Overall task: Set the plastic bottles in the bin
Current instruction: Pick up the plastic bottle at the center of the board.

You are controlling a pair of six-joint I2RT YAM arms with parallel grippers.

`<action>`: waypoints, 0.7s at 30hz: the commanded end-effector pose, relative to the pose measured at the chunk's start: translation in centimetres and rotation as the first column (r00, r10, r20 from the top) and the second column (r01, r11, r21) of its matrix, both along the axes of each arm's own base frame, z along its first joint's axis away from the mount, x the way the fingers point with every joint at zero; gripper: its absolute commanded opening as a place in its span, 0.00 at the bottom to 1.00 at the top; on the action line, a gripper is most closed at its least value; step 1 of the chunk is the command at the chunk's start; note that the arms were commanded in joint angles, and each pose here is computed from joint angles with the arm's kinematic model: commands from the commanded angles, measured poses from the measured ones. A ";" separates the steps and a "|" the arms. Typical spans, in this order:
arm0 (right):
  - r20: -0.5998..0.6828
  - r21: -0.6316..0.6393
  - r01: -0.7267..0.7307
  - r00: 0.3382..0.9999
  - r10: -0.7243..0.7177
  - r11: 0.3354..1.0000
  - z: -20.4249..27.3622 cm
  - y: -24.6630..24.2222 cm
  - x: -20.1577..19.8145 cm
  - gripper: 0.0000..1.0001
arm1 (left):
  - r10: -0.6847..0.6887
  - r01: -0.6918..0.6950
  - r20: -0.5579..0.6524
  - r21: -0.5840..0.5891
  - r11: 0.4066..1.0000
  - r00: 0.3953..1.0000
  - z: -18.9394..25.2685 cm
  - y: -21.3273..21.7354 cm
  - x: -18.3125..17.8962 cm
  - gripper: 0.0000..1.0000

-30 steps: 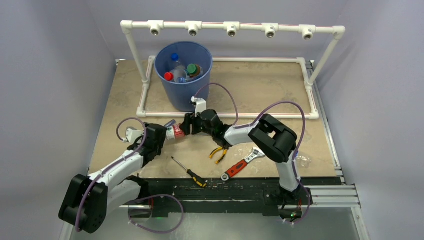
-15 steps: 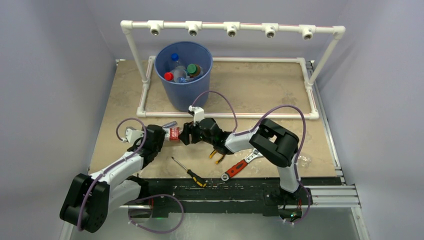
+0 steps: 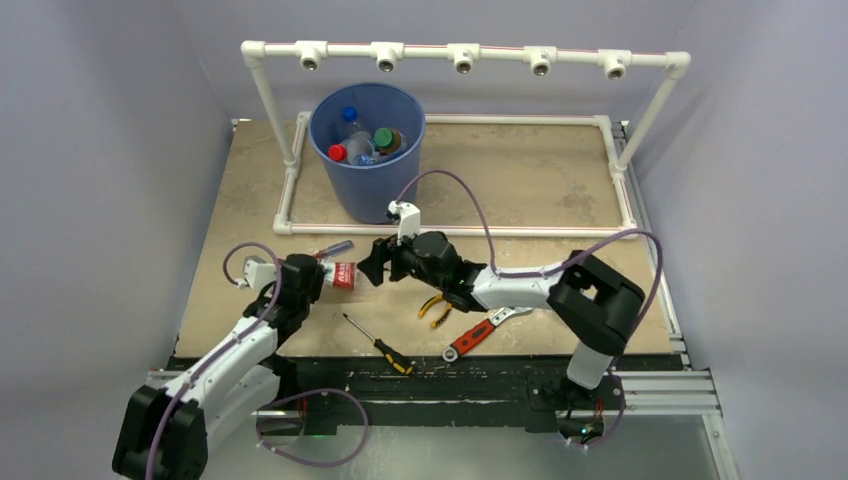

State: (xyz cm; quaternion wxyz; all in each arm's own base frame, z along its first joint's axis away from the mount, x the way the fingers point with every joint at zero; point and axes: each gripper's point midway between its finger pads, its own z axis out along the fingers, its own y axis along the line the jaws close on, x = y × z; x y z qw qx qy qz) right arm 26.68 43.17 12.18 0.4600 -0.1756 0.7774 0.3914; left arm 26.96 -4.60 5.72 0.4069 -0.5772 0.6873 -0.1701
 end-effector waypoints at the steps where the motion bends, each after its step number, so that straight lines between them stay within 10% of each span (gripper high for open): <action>1: 0.097 0.043 -0.002 0.995 -0.002 0.999 4.9 -1.4 -0.5 0.81 | -0.023 0.025 -0.028 0.078 0.997 0.999 2.0 1.3 -1.7 0.06; 10: 0.228 0.153 -0.167 0.965 0.130 0.974 14.1 -6.4 -6.5 0.89 | -0.420 0.331 0.250 0.331 0.884 0.872 18.2 -1.1 -2.6 0.00; 16: 0.323 0.262 -0.281 0.927 0.190 0.923 19.6 -9.7 -10.7 0.99 | -0.817 0.583 0.437 0.574 0.575 0.375 27.7 -9.0 -6.0 0.00; 21: 0.384 0.303 -0.444 0.867 0.318 0.843 22.6 -9.7 -14.2 0.99 | -0.864 0.601 0.502 0.702 0.382 -0.037 32.6 -13.5 -9.8 0.00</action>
